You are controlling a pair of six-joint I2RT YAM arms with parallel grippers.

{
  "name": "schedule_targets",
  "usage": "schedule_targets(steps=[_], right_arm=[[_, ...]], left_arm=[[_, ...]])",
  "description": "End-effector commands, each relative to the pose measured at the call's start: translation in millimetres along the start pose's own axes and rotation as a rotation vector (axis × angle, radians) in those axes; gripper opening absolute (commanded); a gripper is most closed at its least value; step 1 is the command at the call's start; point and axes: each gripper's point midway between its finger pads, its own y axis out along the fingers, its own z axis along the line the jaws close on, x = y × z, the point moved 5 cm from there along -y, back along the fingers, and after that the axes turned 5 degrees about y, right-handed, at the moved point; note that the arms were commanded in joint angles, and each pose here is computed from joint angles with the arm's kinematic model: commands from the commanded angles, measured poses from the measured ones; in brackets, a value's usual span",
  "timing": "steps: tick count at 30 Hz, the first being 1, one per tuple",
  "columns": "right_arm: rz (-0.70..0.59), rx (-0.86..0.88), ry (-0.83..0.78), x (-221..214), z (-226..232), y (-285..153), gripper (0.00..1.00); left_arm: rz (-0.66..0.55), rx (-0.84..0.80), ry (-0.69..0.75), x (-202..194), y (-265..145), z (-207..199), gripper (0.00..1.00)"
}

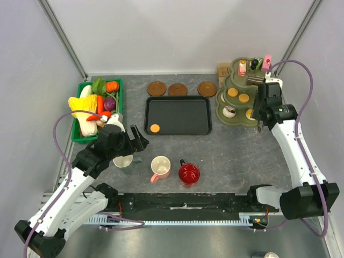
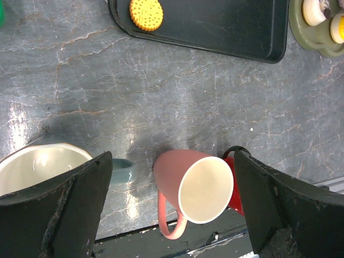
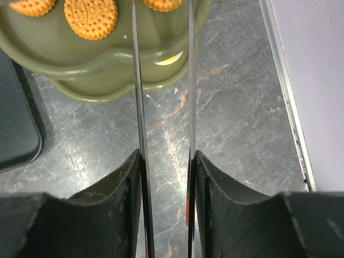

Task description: Serve the afternoon tea

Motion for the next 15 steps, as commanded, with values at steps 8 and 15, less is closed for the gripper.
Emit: schedule_targets(steps=[8, 15], right_arm=[[-0.098, 0.126, 0.054, 45.7, 11.9, 41.1, 0.38], [-0.091, 0.126, 0.080, 56.1, 4.2, 69.8, 0.41]], left_arm=[[-0.048, -0.022, 0.022, 7.9, -1.8, -2.9, 0.99], [-0.029, 0.013, 0.013, 4.5, 4.1, 1.6, 0.99]])
